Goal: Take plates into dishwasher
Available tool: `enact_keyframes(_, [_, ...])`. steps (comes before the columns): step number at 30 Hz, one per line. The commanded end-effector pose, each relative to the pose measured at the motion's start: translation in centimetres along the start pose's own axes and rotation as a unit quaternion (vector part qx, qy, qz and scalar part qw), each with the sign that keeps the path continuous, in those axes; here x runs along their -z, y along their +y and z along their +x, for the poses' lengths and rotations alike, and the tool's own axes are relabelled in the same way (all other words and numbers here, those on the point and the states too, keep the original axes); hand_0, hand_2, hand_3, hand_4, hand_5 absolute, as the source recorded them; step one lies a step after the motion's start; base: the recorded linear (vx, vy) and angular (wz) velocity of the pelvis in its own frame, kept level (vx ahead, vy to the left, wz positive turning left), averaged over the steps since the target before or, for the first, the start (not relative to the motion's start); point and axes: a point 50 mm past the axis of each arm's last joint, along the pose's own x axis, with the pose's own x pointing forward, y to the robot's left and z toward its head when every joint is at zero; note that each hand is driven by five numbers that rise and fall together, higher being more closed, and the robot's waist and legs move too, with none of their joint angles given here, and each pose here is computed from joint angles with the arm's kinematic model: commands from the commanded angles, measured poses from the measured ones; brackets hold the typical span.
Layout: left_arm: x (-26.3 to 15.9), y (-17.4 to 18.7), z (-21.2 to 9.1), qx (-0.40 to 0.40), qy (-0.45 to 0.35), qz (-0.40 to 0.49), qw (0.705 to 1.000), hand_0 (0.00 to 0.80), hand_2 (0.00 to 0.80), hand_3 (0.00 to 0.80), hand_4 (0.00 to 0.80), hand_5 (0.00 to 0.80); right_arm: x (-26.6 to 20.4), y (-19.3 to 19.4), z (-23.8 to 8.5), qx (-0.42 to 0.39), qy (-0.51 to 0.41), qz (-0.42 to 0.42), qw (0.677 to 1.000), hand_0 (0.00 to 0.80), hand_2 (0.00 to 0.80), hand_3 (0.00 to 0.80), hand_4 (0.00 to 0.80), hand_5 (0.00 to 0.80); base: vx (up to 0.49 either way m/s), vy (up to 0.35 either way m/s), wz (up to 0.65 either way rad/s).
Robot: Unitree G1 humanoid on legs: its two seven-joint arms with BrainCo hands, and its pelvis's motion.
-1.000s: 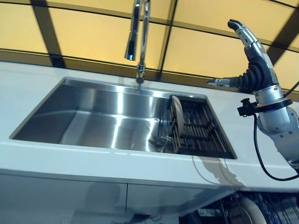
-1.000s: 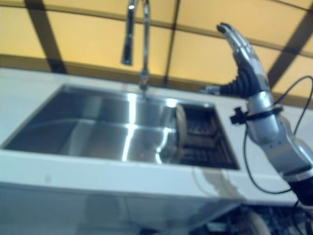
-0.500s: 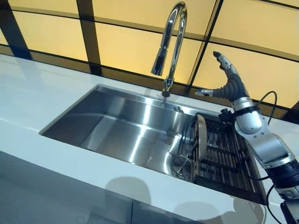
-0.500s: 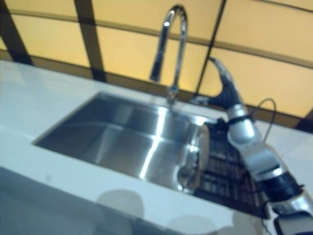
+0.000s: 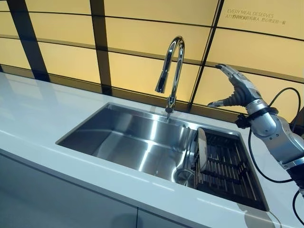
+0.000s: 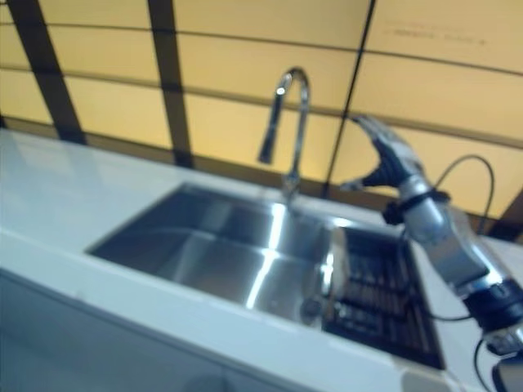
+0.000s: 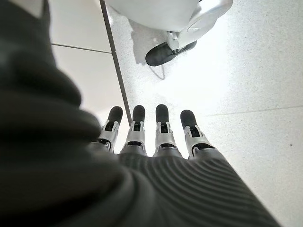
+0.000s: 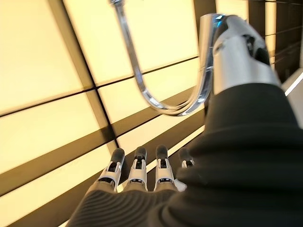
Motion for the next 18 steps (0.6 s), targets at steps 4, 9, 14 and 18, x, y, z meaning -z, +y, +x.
enact_keyframes(4, [1.1, 1.0, 0.0, -0.015, 0.029, -0.009, 0.999, 0.000, 0.000, 0.000, 0.000, 0.000, 0.3, -3.3, 0.1, 0.075, -0.046, -0.108, 0.990, 0.000, 0.000, 0.000, 0.000, 0.000, 0.000, 0.000, 0.00])
enact_keyframes(9, [1.7, 1.8, -0.1, -0.020, 0.037, 0.000, 0.999, 0.000, 0.000, 0.000, 0.000, 0.000, -0.9, -3.8, 0.1, 0.018, -0.152, -0.329, 0.932, 0.000, 0.000, 0.000, 0.000, 0.000, 0.000, 0.000, 0.00])
enact_keyframes(14, [2.1, 2.6, -0.3, -0.026, 0.039, 0.005, 0.999, 0.000, 0.000, 0.000, 0.000, 0.000, -2.4, -2.8, 0.0, -0.076, -0.240, -0.407, 0.878, 0.000, 0.000, 0.000, 0.000, 0.000, -0.001, -0.004, -0.01])
enact_keyframes(18, [2.1, 2.6, -0.3, -0.025, 0.035, 0.010, 0.999, 0.000, 0.000, 0.000, 0.000, 0.000, -2.6, -1.1, -0.6, -0.134, -0.300, -0.440, 0.836, 0.000, 0.000, 0.000, 0.000, 0.000, -0.005, -0.005, -0.05])
